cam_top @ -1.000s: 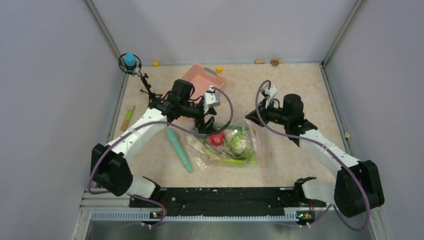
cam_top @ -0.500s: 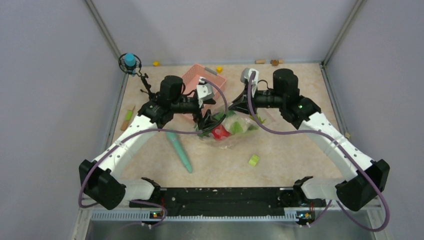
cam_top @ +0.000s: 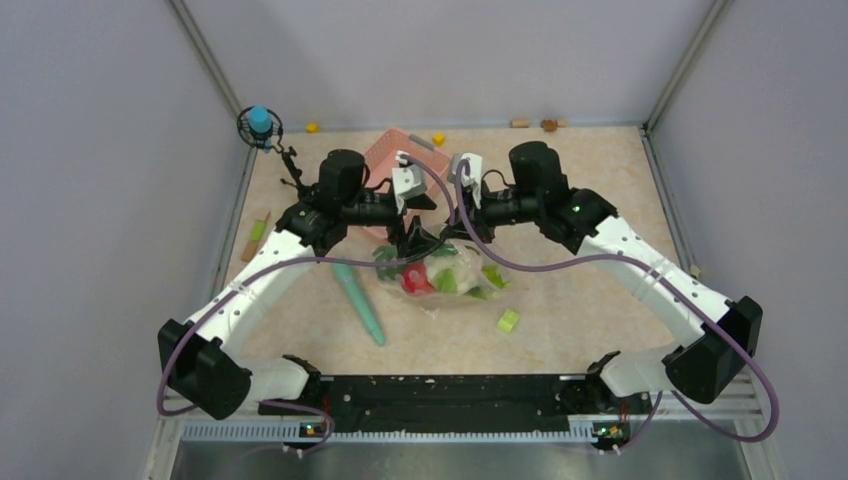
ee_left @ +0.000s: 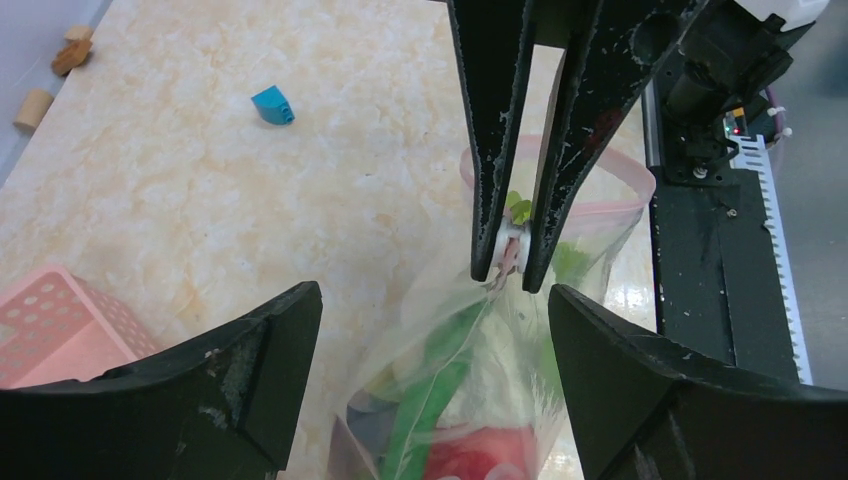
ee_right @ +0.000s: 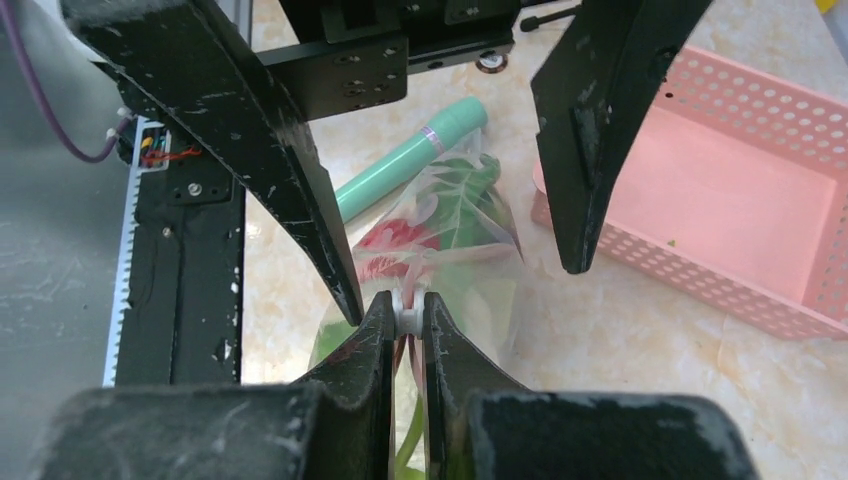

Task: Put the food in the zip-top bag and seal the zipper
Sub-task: Adjust the zipper food storage bag at the center of the board, then zip the zipper food storage bag at the center of the board.

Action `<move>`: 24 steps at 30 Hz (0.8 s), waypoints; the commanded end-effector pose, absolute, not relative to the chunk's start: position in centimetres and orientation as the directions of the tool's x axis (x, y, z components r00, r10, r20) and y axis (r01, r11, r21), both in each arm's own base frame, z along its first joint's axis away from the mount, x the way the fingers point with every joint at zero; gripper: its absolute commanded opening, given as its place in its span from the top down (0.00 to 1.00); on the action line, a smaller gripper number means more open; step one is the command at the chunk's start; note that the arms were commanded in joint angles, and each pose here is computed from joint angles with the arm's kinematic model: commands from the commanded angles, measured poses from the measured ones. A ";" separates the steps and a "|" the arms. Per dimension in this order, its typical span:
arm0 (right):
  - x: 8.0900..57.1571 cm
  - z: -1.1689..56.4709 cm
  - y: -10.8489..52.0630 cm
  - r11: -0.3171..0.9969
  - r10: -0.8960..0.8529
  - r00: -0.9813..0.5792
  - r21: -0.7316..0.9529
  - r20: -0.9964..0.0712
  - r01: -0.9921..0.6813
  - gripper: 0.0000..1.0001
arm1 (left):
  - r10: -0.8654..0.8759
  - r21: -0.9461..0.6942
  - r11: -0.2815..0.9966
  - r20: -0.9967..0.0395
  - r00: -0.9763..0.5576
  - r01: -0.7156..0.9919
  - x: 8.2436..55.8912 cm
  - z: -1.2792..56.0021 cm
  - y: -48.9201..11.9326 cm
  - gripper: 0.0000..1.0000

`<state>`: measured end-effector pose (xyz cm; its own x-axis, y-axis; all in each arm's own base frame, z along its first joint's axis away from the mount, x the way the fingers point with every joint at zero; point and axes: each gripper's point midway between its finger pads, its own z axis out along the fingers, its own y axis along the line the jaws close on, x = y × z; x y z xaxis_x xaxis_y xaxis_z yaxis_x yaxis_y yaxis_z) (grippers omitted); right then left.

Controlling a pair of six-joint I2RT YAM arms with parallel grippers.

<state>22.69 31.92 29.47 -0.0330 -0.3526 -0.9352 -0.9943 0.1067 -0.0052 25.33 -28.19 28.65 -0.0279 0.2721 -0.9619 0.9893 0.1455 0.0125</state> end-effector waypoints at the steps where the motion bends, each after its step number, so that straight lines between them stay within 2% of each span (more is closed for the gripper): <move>1: 21.0 34.4 32.8 -0.013 -0.270 0.123 -0.124 -0.955 -0.992 1.00 | 0.248 0.098 0.007 -0.964 0.094 0.995 23.8 29.7 -28.6 0.12; 5: 20.8 35.5 32.6 -0.035 -0.277 0.166 -0.162 -0.947 -0.986 1.00 | 0.244 0.129 -0.108 -0.958 0.152 0.986 22.2 29.8 -28.5 0.12; 9: 20.9 36.2 32.8 -0.072 -0.292 0.191 -0.177 -0.937 -0.982 1.00 | 0.221 0.134 -0.124 -0.962 0.159 0.983 22.1 30.6 -28.8 0.27; 13: 21.2 36.9 33.1 -0.091 -0.300 0.210 -0.191 -0.930 -0.977 1.00 | 0.218 0.121 -0.103 -0.966 0.141 0.987 22.7 31.2 -29.2 0.35; 16: 21.6 37.0 33.1 -0.083 -0.310 0.218 -0.202 -0.925 -0.976 1.00 | 0.226 0.099 -0.087 -0.967 0.116 0.991 22.9 31.4 -29.3 0.49; 18: 21.9 36.6 32.9 -0.063 -0.328 0.213 -0.204 -0.920 -0.977 1.00 | 0.235 0.095 -0.060 -0.966 0.106 0.994 23.1 31.3 -29.3 0.62; 21: 22.2 35.7 32.1 -0.010 -0.365 0.187 -0.197 -0.912 -0.980 0.99 | 0.240 0.080 0.016 -0.968 0.073 0.997 23.9 30.8 -29.1 0.93; 22: 22.2 35.3 31.7 0.007 -0.377 0.178 -0.195 -0.909 -0.981 0.97 | 0.242 0.079 0.047 -0.968 0.065 0.996 24.1 30.6 -29.1 1.00; 24: 22.0 34.7 31.0 0.034 -0.389 0.170 -0.198 -0.905 -0.980 0.92 | 0.235 0.080 0.072 -0.970 0.061 0.994 24.1 30.5 -29.1 1.00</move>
<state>22.80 32.00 32.61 0.1002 -0.4272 -0.8986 -0.9938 0.0000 -0.1109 23.81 -28.96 29.11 0.0400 0.2771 -0.9600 0.9991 0.0031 0.0425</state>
